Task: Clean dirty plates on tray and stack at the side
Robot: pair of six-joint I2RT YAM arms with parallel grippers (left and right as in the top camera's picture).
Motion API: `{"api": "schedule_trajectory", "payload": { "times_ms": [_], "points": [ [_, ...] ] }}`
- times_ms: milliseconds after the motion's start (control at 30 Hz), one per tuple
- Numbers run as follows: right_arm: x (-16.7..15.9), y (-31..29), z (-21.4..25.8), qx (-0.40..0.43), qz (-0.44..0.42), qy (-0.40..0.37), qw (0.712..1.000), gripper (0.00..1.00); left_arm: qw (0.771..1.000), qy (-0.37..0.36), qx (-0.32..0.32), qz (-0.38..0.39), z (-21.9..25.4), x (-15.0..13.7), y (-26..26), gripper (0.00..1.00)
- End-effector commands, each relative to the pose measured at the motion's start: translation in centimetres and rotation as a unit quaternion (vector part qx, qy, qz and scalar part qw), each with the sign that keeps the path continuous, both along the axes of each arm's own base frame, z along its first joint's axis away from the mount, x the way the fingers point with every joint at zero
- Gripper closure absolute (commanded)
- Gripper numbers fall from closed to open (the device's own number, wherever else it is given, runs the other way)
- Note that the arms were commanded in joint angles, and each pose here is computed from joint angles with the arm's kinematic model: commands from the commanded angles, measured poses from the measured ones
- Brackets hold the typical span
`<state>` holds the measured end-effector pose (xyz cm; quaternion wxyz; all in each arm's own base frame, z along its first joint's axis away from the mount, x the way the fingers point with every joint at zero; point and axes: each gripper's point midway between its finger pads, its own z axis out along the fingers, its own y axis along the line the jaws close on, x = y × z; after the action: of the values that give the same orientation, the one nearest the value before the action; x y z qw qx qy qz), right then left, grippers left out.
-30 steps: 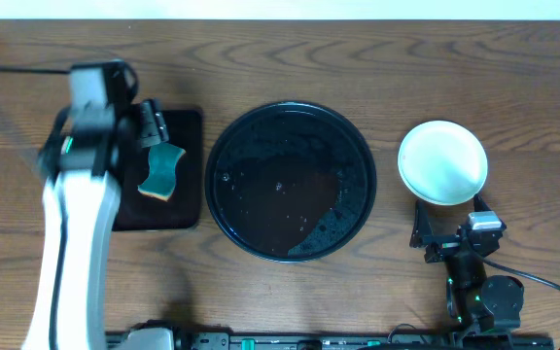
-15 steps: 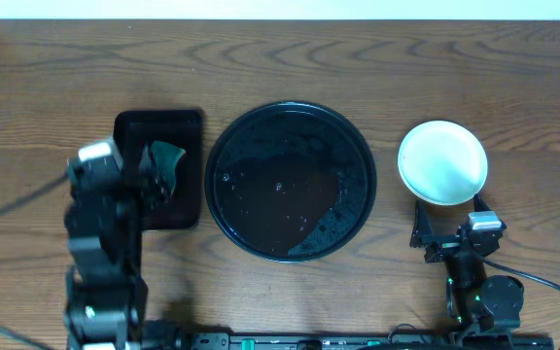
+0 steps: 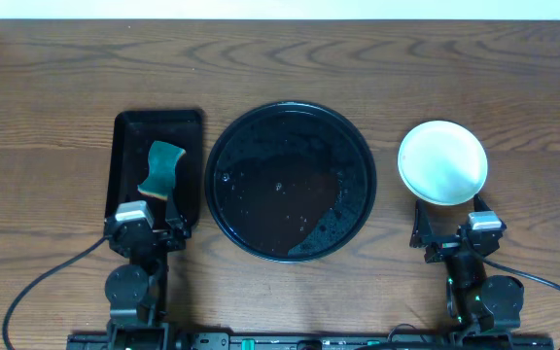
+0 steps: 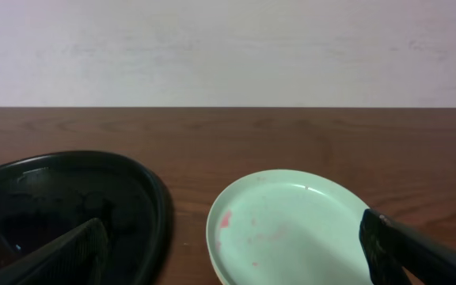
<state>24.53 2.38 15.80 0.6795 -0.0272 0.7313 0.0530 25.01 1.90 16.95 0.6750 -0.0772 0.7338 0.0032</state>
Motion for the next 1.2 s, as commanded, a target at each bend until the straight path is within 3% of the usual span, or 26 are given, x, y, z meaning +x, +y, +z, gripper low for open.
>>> {"api": "schedule_trajectory", "payload": {
  "times_ms": [0, 200, 1167],
  "points": [
    [0.0, 0.0, 0.0, -0.004, 0.001, -0.001, 1.000, 0.01, 1.000, -0.005, 0.023, -0.007, -1.0, -0.1, -0.2, 0.22],
    [0.0, 0.0, 0.0, -0.003, 0.001, -0.001, 1.000, 0.01, 0.999, 0.036, 0.034, -0.010, -3.3, -0.7, -0.2, 0.21],
    [0.0, 0.0, 0.0, -0.004, 0.001, -0.001, 1.000, 0.01, 0.999, 0.037, 0.035, -0.010, -3.3, -0.7, -0.2, 0.21]
  ]
}}
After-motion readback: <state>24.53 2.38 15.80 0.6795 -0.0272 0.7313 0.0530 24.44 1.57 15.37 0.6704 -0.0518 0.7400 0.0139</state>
